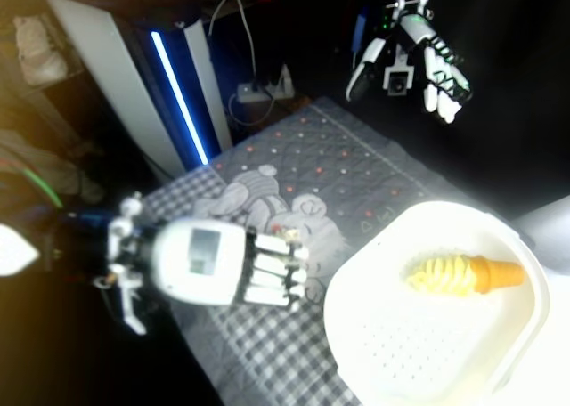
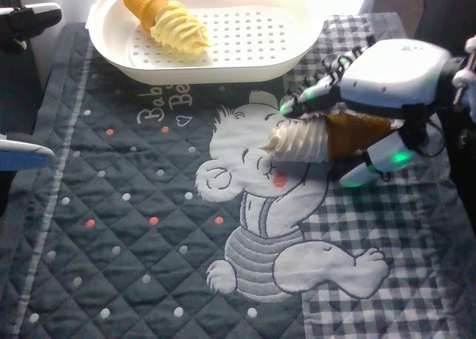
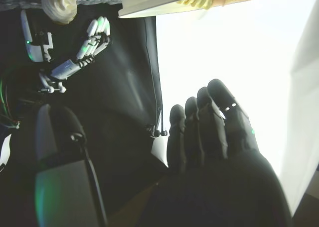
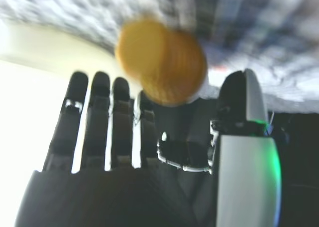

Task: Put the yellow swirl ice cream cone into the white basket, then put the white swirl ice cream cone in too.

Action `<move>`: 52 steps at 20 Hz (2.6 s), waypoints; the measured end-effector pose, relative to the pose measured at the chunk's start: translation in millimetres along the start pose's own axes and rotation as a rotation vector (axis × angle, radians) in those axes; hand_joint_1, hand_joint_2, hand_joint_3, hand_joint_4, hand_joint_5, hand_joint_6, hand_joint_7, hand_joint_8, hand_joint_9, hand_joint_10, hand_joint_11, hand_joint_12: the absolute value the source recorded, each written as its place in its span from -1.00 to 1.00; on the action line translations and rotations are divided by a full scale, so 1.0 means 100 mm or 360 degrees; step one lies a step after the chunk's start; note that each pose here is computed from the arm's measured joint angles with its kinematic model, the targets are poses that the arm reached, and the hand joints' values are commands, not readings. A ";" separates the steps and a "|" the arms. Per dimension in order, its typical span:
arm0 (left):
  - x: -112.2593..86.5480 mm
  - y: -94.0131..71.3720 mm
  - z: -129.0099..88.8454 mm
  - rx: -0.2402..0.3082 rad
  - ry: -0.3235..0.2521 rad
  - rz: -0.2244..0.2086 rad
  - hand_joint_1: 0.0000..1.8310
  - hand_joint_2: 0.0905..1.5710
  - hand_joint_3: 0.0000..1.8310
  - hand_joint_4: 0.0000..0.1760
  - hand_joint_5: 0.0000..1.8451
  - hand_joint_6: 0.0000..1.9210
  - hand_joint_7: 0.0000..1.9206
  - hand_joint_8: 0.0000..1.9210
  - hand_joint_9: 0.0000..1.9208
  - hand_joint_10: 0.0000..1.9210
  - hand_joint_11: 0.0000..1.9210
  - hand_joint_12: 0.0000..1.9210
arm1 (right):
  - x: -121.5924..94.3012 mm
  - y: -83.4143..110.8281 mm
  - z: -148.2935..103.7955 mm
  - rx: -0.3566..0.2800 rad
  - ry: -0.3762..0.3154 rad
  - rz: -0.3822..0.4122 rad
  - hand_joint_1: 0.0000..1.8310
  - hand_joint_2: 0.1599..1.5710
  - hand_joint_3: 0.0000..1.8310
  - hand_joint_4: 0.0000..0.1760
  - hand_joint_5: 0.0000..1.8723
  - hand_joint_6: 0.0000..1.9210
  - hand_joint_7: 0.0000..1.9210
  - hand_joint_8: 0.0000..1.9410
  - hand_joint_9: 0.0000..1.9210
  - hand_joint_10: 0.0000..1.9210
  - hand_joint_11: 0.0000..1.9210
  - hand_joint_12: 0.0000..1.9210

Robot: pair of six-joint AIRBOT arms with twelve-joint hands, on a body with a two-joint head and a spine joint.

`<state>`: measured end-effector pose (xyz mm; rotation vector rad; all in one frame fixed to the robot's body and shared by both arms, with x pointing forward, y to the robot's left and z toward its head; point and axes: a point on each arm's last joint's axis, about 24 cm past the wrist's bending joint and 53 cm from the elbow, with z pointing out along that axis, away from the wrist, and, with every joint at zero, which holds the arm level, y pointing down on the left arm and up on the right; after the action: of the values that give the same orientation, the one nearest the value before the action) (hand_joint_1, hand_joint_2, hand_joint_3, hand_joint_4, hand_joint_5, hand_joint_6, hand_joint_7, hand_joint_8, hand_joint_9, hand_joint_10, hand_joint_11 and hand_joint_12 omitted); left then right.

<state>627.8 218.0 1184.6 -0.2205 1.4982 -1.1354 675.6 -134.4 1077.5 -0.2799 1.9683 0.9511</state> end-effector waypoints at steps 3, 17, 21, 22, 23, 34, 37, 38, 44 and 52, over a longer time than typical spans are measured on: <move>0.00 0.01 -0.01 -0.0004 0.0000 -0.0003 0.04 -0.08 -0.99 -1.00 -0.58 -0.99 -0.63 -0.99 -0.63 -0.98 -1.00 0.43 | 0.01 -0.01 0.02 0.0007 0.0000 0.0013 0.45 0.22 -0.99 -1.00 -0.09 -0.99 0.12 -0.34 0.16 -0.77 -0.31 0.44; 0.04 0.06 -0.01 -0.0017 0.0012 -0.0027 0.06 -0.09 -1.00 -1.00 -0.55 -0.99 -0.58 -0.99 -0.58 -0.97 -1.00 0.43 | -2.01 0.64 -0.18 -0.0388 -0.0903 0.0008 0.38 0.22 -1.00 -1.00 0.22 -0.34 0.35 -0.47 0.32 -0.41 -0.04 0.34; 0.05 0.05 0.08 0.0010 0.0011 -0.0031 -0.04 -0.09 -1.00 -1.00 -0.55 -1.00 -0.57 -0.99 -0.56 -0.96 -1.00 0.43 | -1.85 0.38 0.72 -0.0153 -0.0773 0.0023 0.39 0.19 -0.99 -1.00 0.23 -0.28 0.54 -0.93 0.55 -0.87 0.22 -0.15; 0.04 0.04 0.12 0.0027 0.0001 -0.0042 -0.03 -0.10 -1.00 -1.00 -0.54 -1.00 -0.57 -1.00 -0.56 -0.97 -1.00 0.44 | -1.68 0.23 0.91 -0.0028 -0.0673 0.0018 0.39 0.19 -0.98 -0.80 0.25 -0.30 0.54 -0.97 0.45 -0.20 0.23 0.40; 0.05 0.03 0.15 0.0041 0.0001 -0.0053 -0.02 -0.10 -1.00 -1.00 -0.54 -1.00 -0.57 -1.00 -0.56 -0.97 -1.00 0.44 | -1.55 0.11 1.03 0.0060 -0.0601 0.0017 0.40 0.20 -0.99 -1.00 0.35 -0.64 0.34 -0.38 0.30 0.49 0.24 0.84; 0.10 0.01 0.17 0.0057 0.0009 -0.0081 0.03 -0.10 -1.00 -1.00 -0.52 -1.00 -0.57 -1.00 -0.56 -0.97 -1.00 0.46 | -1.48 -0.03 1.13 0.0136 -0.0542 0.0110 -0.36 -0.18 -1.00 1.00 -1.00 -1.00 -0.99 -1.00 -0.92 -1.00 -0.92 -0.95; 0.08 -0.01 0.17 0.0071 -0.0001 -0.0083 -0.03 -0.07 -0.99 -1.00 -0.56 -1.00 -0.61 -1.00 -0.63 -0.99 -1.00 0.33 | -1.61 0.14 0.96 -0.0020 -0.0599 0.0159 -0.35 -0.18 -1.00 1.00 -1.00 -1.00 -1.00 -1.00 -1.00 -1.00 -0.99 -0.99; 0.06 -0.01 0.16 0.0069 -0.0010 -0.0084 -0.05 -0.07 -0.99 -1.00 -0.60 -1.00 -0.60 -1.00 -0.61 -0.99 -1.00 0.39 | -1.68 0.13 0.84 -0.0039 -0.0632 0.0184 -0.41 -0.19 -1.00 1.00 -1.00 -1.00 -1.00 -1.00 -1.00 -1.00 -1.00 -1.00; -0.13 -0.20 0.10 0.0172 -0.0109 -0.0088 -0.05 -0.03 -0.97 -0.61 -0.80 -1.00 -0.78 -1.00 -0.80 -1.00 -1.00 0.12 | -1.98 0.38 0.26 -0.0260 -0.0785 0.0251 -0.27 -0.13 -0.99 1.00 -1.00 -1.00 -1.00 -1.00 -1.00 -1.00 -1.00 -1.00; -0.52 -0.42 -0.24 0.0294 -0.0325 -0.0084 -0.49 -0.55 0.02 -0.91 -1.00 -1.00 -1.00 -1.00 -1.00 -0.96 -1.00 0.90 | -2.13 1.09 -1.02 -0.0678 -0.1106 0.0121 -0.25 -0.01 -0.99 0.73 -0.89 -0.99 -0.81 -0.99 -0.87 -0.99 -1.00 -1.00</move>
<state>604.7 245.0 1245.7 -0.2421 1.2066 -1.2471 674.0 -169.1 1335.0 -0.0866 1.1435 1.3042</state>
